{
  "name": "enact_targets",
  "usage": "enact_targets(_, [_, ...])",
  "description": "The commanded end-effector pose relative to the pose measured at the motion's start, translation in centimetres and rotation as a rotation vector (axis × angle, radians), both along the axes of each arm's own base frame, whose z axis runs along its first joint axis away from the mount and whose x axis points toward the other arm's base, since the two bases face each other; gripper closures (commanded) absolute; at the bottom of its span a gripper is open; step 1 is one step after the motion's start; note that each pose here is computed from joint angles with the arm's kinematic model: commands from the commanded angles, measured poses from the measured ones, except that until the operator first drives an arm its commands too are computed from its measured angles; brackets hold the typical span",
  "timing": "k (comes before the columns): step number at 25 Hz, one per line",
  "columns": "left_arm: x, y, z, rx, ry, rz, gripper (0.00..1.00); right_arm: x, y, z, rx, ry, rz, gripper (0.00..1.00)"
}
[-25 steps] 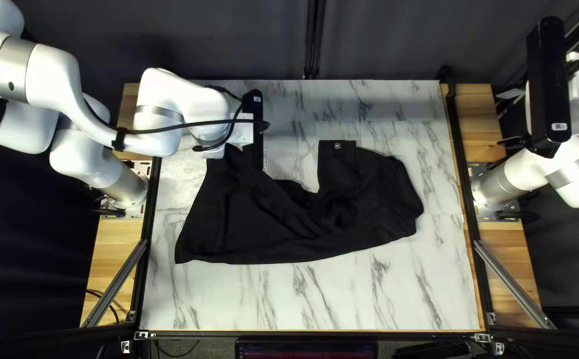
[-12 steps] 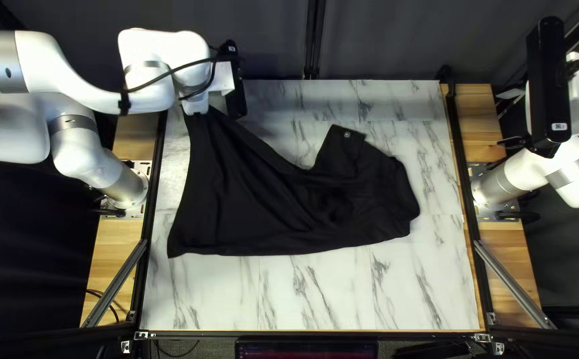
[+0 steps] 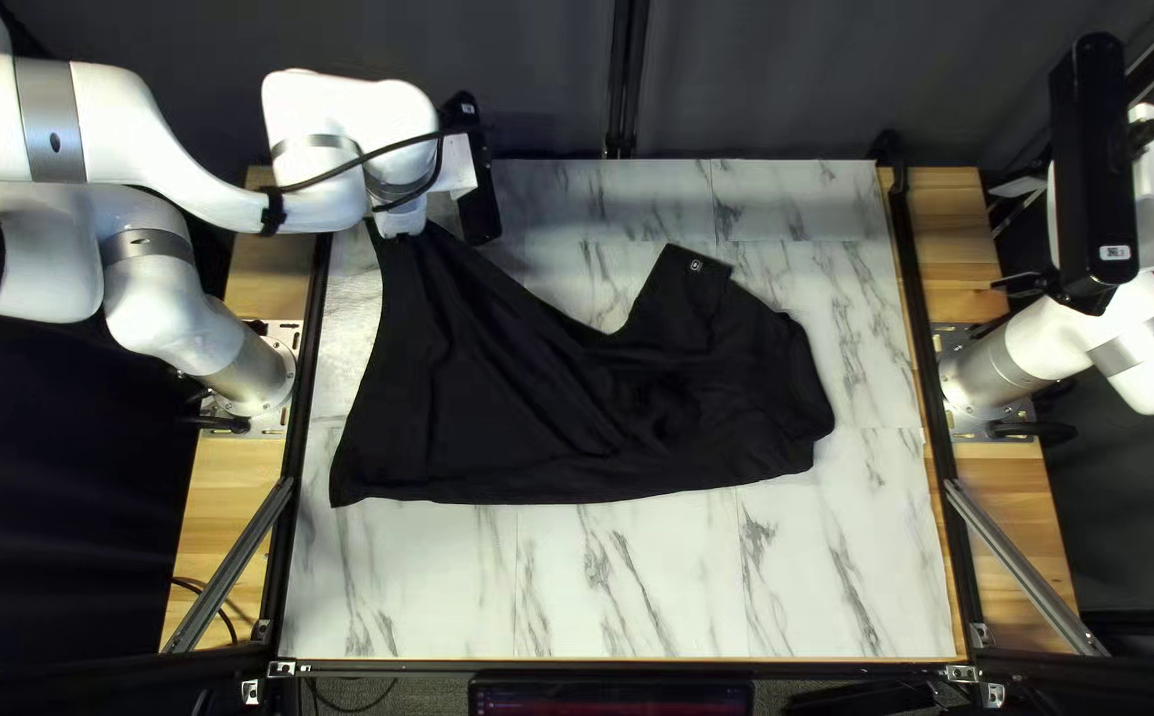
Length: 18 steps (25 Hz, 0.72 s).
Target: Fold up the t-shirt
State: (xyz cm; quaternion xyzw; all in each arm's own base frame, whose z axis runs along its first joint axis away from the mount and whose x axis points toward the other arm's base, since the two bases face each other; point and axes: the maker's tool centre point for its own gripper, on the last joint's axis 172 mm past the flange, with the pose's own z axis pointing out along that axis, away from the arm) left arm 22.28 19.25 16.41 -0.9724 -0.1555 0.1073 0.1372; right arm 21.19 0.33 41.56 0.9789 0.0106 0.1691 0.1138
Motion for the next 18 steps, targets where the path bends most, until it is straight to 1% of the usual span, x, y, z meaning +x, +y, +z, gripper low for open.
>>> enact_targets(1, [-0.7,2.1,-0.6,0.029,-0.024,0.040,1.00,0.0,0.0,0.0,0.000,0.000,0.000,0.00])
enact_targets(4, [-0.9,2.8,-1.3,0.047,-0.025,0.056,1.00,0.0,0.0,0.0,0.000,0.000,0.000,0.00])
enact_targets(10, [-0.5,2.5,-3.1,0.052,-0.005,0.048,1.00,0.0,0.0,0.0,0.000,0.000,0.000,0.00])
enact_targets(11, [-0.5,2.4,-3.3,0.047,-0.001,0.045,0.93,0.0,0.0,0.0,0.000,0.000,0.000,0.00])
enact_targets(12, [-0.6,2.4,-3.2,0.043,0.001,0.044,0.00,0.0,0.0,0.0,0.000,0.000,0.000,0.00])
enact_targets(15, [-0.6,1.9,-2.2,0.038,0.005,0.036,0.00,0.0,0.0,0.0,0.000,0.000,0.000,0.00])
enact_targets(18, [-0.5,0.5,0.2,0.054,-0.001,0.031,0.00,0.0,0.0,0.0,0.000,0.000,0.000,0.00])
